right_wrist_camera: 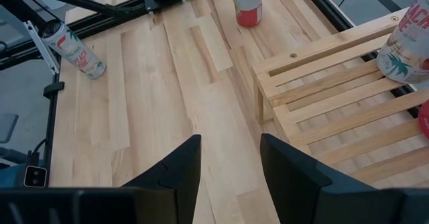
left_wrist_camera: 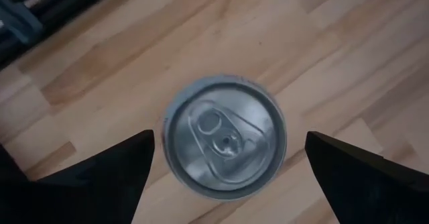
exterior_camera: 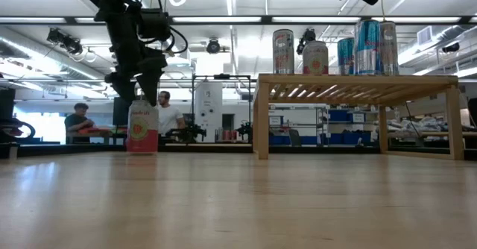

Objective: Place canned beverage on shelf
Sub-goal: Put the pink-white soda can on the shelf aligned with the other pink-white soda can

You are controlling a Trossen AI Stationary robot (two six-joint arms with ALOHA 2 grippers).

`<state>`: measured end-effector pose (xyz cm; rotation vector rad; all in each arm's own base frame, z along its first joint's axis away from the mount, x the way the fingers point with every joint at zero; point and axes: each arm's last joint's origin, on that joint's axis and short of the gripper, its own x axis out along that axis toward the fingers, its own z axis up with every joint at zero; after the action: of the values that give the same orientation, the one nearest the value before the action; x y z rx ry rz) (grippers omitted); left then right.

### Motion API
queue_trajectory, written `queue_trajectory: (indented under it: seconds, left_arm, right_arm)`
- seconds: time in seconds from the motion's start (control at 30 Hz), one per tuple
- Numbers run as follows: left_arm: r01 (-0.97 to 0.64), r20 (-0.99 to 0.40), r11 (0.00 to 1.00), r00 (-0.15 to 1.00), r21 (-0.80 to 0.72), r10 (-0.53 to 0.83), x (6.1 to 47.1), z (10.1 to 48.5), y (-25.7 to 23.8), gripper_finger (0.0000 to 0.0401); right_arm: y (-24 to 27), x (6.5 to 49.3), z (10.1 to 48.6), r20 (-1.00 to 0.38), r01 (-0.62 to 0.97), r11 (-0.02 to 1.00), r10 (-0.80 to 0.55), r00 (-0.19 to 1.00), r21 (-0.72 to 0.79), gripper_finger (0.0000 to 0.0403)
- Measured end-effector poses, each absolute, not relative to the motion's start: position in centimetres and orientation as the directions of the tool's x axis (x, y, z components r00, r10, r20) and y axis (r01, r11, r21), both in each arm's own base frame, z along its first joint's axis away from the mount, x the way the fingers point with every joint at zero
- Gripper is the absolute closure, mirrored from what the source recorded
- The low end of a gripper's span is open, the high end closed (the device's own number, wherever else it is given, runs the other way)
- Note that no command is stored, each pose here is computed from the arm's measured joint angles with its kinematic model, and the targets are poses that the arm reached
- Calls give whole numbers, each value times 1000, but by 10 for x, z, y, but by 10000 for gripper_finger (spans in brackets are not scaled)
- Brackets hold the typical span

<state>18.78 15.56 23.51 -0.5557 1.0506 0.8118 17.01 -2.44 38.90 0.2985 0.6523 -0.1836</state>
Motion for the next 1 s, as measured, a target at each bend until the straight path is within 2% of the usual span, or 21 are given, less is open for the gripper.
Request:
queue_trajectory:
  seconds: [0.3,0.7,0.8,1.0]
  left_arm:
    - [-805,-943,594,200,-3,266,196,216,162,12]
    - [-784,-938,620,211,4,273,201,213,163,13]
    - [-785,-939,620,208,5,272,200,213,163,27]
    - [-785,-944,620,197,9,263,199,212,162,87]
  right_arm:
    - [-24,170,389,-620,260,941,-74,781,216,240]
    - [-24,170,389,-620,260,941,-74,781,215,240]
    - [-24,170,389,-620,260,941,-74,781,216,240]
    - [-24,170,389,-620,269,936,-74,781,227,240]
